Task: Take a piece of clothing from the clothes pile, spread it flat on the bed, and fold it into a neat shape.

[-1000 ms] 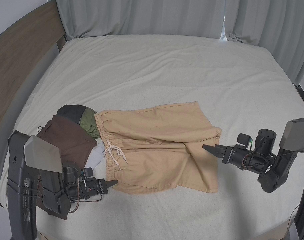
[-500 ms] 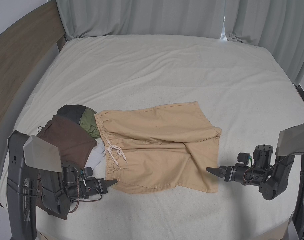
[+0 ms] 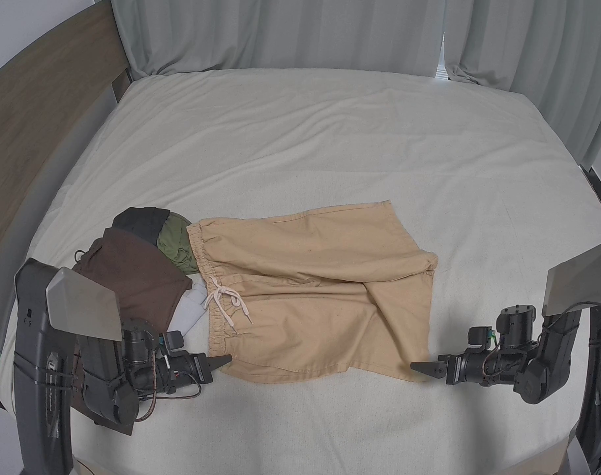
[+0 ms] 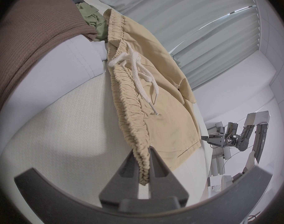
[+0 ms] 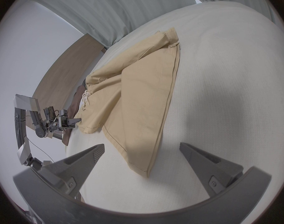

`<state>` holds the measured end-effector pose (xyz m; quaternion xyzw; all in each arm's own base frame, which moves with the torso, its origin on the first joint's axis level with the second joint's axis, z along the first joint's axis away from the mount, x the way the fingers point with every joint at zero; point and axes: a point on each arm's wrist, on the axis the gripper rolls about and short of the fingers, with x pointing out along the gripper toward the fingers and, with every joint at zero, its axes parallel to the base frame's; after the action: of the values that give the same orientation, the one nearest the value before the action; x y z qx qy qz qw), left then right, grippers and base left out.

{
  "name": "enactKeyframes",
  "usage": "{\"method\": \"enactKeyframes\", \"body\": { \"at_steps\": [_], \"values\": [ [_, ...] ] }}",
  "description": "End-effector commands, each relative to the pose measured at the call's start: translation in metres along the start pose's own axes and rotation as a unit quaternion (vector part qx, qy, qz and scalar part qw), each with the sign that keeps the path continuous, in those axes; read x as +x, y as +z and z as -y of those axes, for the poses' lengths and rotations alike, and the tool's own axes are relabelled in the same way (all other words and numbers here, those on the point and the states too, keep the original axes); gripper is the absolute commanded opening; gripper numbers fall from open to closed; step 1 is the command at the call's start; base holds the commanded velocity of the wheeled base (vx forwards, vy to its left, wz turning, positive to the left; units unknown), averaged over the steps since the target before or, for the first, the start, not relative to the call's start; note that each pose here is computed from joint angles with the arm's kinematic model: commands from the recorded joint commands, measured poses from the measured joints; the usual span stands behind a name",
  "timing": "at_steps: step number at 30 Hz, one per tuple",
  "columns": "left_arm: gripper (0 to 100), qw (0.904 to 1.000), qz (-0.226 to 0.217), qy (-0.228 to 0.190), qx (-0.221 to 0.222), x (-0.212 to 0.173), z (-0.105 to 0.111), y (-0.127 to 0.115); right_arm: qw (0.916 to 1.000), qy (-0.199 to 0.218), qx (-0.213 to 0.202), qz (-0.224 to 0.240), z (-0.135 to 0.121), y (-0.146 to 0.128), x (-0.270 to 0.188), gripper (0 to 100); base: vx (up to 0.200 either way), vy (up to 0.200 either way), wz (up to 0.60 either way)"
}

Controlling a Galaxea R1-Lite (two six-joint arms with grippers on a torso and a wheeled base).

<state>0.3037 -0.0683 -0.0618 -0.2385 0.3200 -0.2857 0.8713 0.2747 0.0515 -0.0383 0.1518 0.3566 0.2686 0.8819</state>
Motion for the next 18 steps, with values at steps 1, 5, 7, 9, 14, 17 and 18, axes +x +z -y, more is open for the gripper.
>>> {"method": "enactKeyframes", "body": {
  "at_steps": [1, 5, 7, 9, 14, 17, 18],
  "values": [
    [0, 1.0000, 0.001, -0.001, 0.001, -0.0001, 0.0002, 0.0008, 0.9998, 0.002, 0.007, -0.018, 0.0031, -0.0093, 0.0064, 100, 0.000, 0.000, 0.00],
    [0, 1.0000, 0.002, -0.001, 0.001, 0.0001, 0.0002, 0.0011, 0.9991, 0.033, 0.012, -0.025, 0.0013, -0.0100, 0.0063, 100, 0.000, 0.000, 0.00],
    [0, 1.0000, 0.002, -0.001, 0.001, 0.0001, 0.0002, 0.0011, 0.9986, 0.043, 0.014, -0.027, 0.0011, -0.0102, 0.0058, 100, 0.000, 0.000, 0.00],
    [0, 1.0000, 0.002, -0.002, 0.001, 0.0001, 0.0002, 0.0012, 0.9983, 0.049, 0.013, -0.028, 0.0008, -0.0100, 0.0066, 100, 0.000, 0.000, 0.00],
    [0, 1.0000, 0.002, -0.002, 0.002, 0.0001, 0.0002, 0.0012, 0.9978, 0.060, 0.010, -0.025, 0.0006, -0.0091, 0.0082, 100, 0.000, 0.000, 0.00],
    [0, 1.0000, 0.002, -0.001, 0.002, 0.0001, 0.0002, 0.0011, 0.9976, 0.066, 0.007, -0.018, 0.0031, -0.0106, 0.0115, 100, 0.000, 0.000, 0.00],
    [0, 1.0000, 0.002, -0.002, 0.002, 0.0001, 0.0002, 0.0012, 0.9977, 0.066, 0.005, -0.016, 0.0038, -0.0113, 0.0126, 100, 0.000, 0.000, 0.00]
  ]
}}
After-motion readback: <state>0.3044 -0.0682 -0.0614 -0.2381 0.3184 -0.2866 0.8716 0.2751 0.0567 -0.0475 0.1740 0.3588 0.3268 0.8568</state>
